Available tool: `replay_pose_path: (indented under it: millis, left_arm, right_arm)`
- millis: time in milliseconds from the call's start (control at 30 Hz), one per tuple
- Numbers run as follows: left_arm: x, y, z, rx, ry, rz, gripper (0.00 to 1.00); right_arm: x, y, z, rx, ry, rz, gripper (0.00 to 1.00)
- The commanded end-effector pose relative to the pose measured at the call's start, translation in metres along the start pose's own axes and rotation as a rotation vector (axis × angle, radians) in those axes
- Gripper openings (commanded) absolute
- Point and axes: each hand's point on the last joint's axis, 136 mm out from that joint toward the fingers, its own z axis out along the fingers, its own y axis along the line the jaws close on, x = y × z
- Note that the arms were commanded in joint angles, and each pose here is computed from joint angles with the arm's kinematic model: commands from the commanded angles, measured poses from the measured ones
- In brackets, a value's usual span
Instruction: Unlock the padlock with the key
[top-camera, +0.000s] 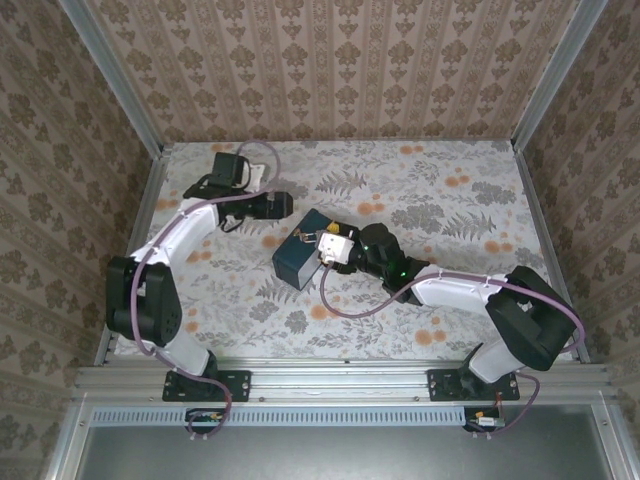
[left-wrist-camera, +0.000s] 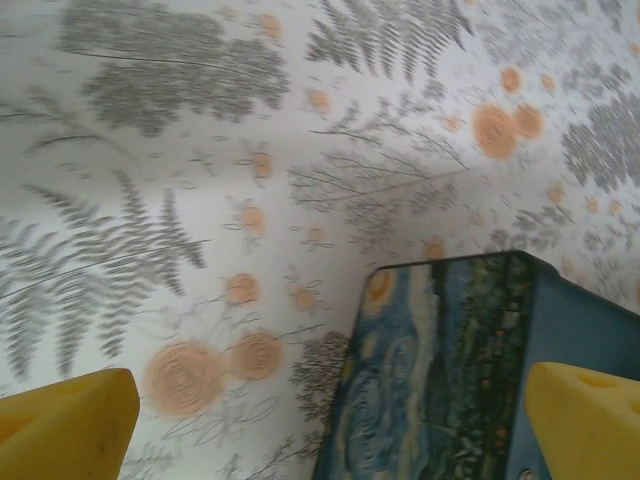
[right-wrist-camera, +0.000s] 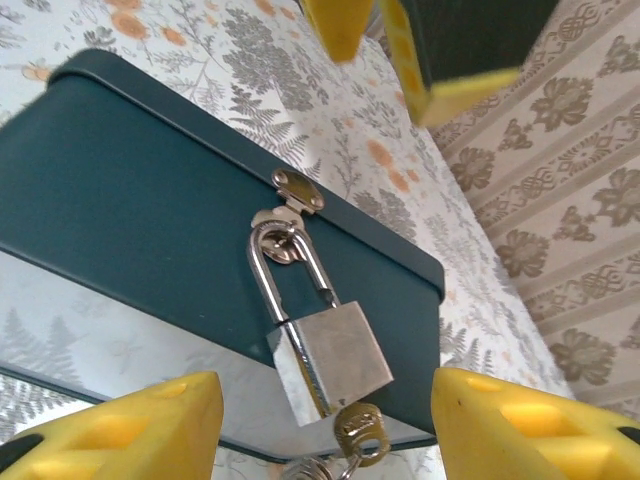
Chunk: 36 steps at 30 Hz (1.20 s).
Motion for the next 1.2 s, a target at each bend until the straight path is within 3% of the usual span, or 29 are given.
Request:
replay_pose_path:
  millis: [0,233,467,767,1067,1167]
  left_arm:
    - [-0.011,0.016,-0.017,-0.065,-0.045,-0.086,1.00]
    - [-0.009,0.023,-0.019,-0.105,-0.028,-0.090,1.00]
    - [-0.001,0.019,-0.013,-0.095,-0.004,-0.073,1.00]
    - [0.005,0.004,-0.006,-0.066,0.028,-0.011,1.00]
    - [0.015,0.002,-0.003,-0.072,0.060,0.002,1.00]
    - [0.015,0.003,-0.001,-0.076,0.066,0.004,1.00]
  right_arm:
    - [0.004,0.000,0.005,0.009,0.042,-0.107,0.58]
    - [0.003,0.003,0.018,0.003,0.050,-0.163,0.57]
    - [0.000,-0.001,0.026,0.007,0.059,-0.170,0.47]
    - [-0.001,0.003,0.034,-0.019,0.057,-0.197,0.49]
    - [-0.010,0.000,0.029,-0.045,0.052,-0.192,0.33]
    - [-0.014,-0.002,0.022,-0.070,0.058,-0.157,0.32]
